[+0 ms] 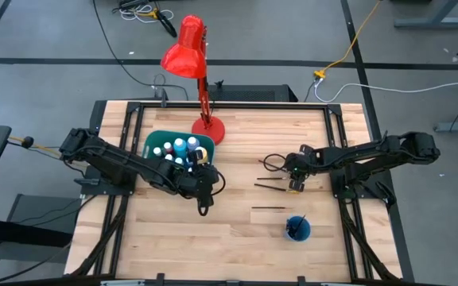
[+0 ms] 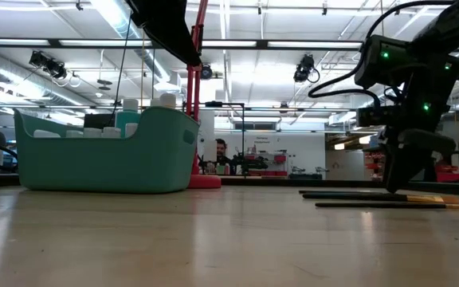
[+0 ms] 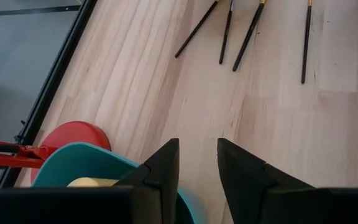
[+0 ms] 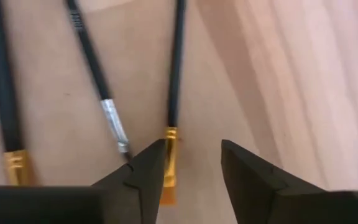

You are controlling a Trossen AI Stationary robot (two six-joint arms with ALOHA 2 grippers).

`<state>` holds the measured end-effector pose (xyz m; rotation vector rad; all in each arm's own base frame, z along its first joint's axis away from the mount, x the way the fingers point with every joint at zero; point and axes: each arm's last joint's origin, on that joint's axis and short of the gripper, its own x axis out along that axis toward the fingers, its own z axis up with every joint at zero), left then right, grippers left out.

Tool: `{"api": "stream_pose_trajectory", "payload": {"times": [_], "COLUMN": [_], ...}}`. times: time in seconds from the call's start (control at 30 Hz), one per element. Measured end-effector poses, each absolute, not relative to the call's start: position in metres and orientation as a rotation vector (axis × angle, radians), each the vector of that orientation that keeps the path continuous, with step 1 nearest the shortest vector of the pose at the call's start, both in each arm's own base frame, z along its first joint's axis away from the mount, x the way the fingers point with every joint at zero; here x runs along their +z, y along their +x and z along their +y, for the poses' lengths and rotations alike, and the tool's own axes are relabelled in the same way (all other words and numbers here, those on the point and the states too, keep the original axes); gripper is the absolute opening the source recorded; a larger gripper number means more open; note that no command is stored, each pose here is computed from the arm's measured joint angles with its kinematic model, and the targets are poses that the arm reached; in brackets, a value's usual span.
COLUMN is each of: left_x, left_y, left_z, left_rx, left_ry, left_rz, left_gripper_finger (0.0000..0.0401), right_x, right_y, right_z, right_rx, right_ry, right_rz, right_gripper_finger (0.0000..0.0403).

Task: Pick & Place Paint Supplies
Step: Put the gold paint brush into the blue cup

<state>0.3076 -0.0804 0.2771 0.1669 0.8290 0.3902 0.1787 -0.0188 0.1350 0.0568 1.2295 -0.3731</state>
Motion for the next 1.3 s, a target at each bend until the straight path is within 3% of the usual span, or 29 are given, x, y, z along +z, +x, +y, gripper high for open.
{"api": "stream_pose_trajectory", "payload": {"times": [0.37,0.73,1.3], "left_x": [0.277,0.277,0.277], "left_y": [0.308,0.308,0.308], "left_z": [-0.080,-0.081,-0.080], "left_rx": [0.389,0.389,0.400], "left_ry": [0.169,0.164,0.144], "left_rz": [0.830,0.828,0.822], "left_gripper_finger": [0.0114,0.0114,0.0114], "right_x": [0.118,0.108,0.075], "right_y": [0.181,0.184,0.143], "right_z": [-0.018,-0.032,-0.031], "right_rx": [-0.312,-0.302,-0.267], "right_ry": [0.066,-0.002,0.030], "right_rz": [1.166,0.907,0.756], "right_gripper_finger": [0.0171,0.0172,0.0171]}}
